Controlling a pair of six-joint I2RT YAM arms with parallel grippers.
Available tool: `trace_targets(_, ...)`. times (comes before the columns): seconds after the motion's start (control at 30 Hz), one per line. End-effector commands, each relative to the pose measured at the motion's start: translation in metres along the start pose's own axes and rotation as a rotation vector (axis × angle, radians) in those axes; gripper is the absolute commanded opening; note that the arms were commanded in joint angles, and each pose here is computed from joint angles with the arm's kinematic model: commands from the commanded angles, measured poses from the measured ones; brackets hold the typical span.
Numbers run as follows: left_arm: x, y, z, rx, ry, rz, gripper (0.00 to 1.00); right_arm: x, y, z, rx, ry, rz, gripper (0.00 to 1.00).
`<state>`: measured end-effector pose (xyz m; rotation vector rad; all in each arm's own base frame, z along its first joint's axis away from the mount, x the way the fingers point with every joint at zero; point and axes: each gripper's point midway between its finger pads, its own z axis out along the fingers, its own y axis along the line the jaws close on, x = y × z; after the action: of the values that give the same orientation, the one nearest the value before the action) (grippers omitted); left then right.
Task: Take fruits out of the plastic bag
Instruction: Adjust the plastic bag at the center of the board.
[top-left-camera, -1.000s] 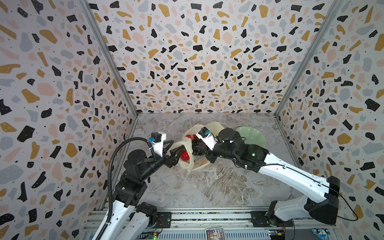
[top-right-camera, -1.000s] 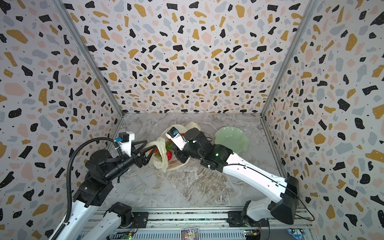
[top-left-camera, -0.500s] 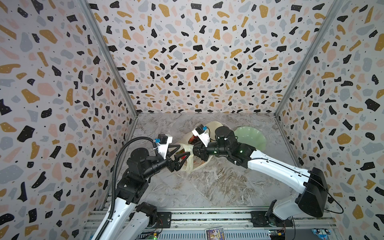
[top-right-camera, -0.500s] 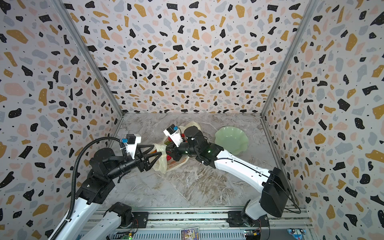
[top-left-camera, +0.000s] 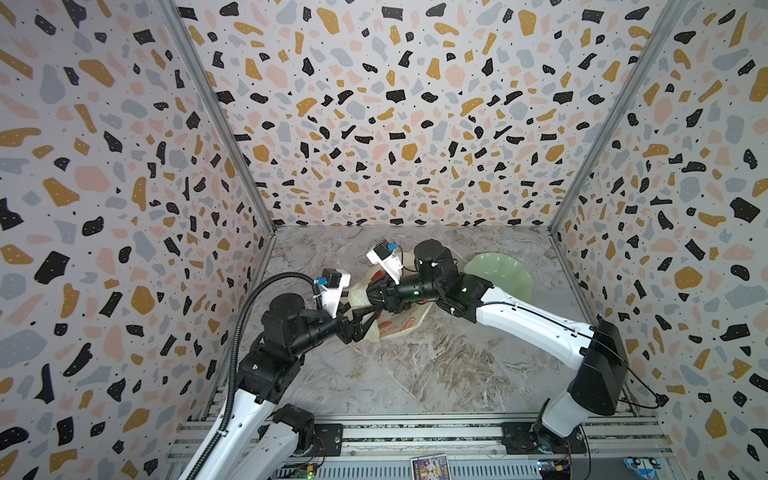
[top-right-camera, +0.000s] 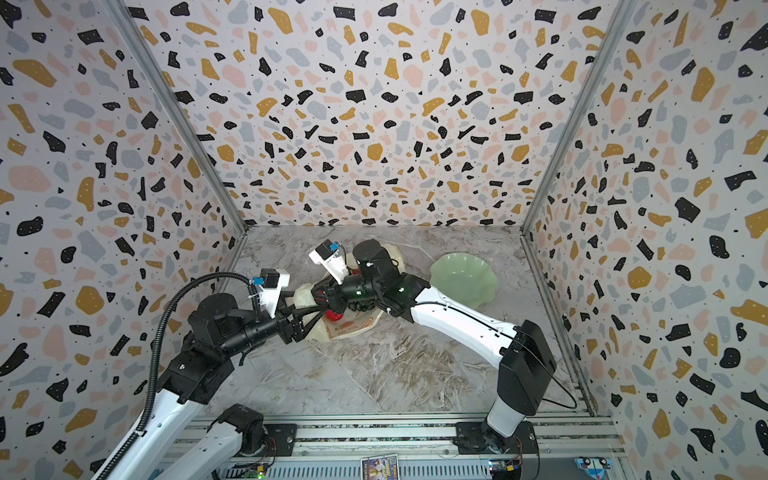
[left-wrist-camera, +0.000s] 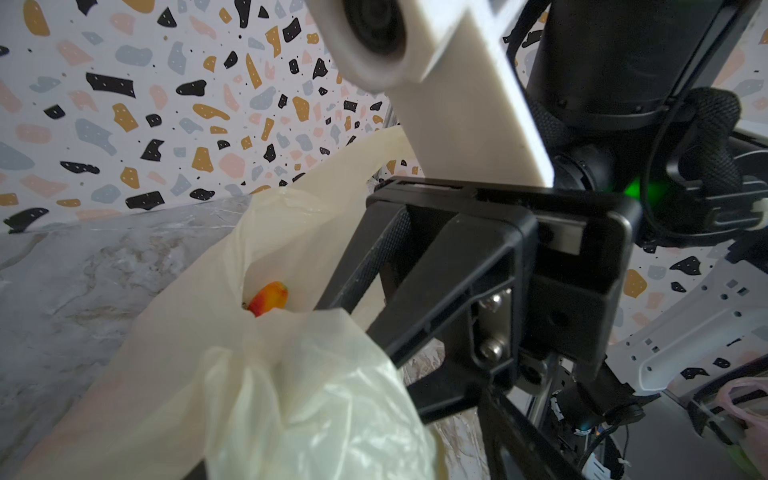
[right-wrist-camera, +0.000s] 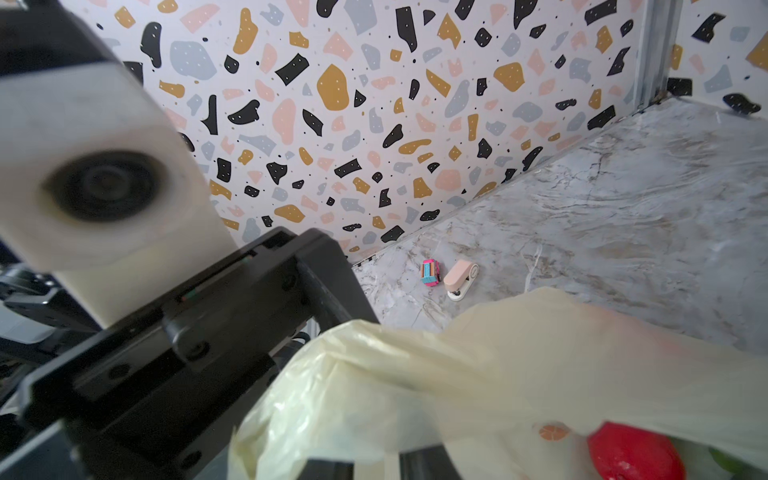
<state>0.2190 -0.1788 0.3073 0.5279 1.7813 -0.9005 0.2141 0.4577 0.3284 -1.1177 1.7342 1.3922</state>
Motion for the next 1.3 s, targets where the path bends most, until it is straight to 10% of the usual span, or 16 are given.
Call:
trace_targets(0.0,-0.006,-0.003,0.006,0.026,-0.028,0.012,0.57,-0.016,0.019,-0.003,-0.039,-0.016,-0.032,0.21)
trace_targets(0.23,0.009,0.009,0.005,-0.035,0.015,0.003,0.04,-0.010,-0.030,-0.028,0.201,0.005,-0.043,0.26)
trace_targets(0.83,0.031,0.010,-0.023,-0.083,-0.087,0.055,0.00,0.139,-0.078,-0.055,0.469,0.166,-0.341,0.41)
trace_targets(1.07,0.042,0.008,-0.025,-0.066,-0.094,0.108,0.00,0.216,-0.087,-0.076,0.504,0.306,-0.250,0.38)
trace_targets(1.27,0.057,0.011,-0.017,-0.041,-0.067,0.130,0.00,0.181,-0.086,-0.071,0.556,0.213,-0.238,0.38)
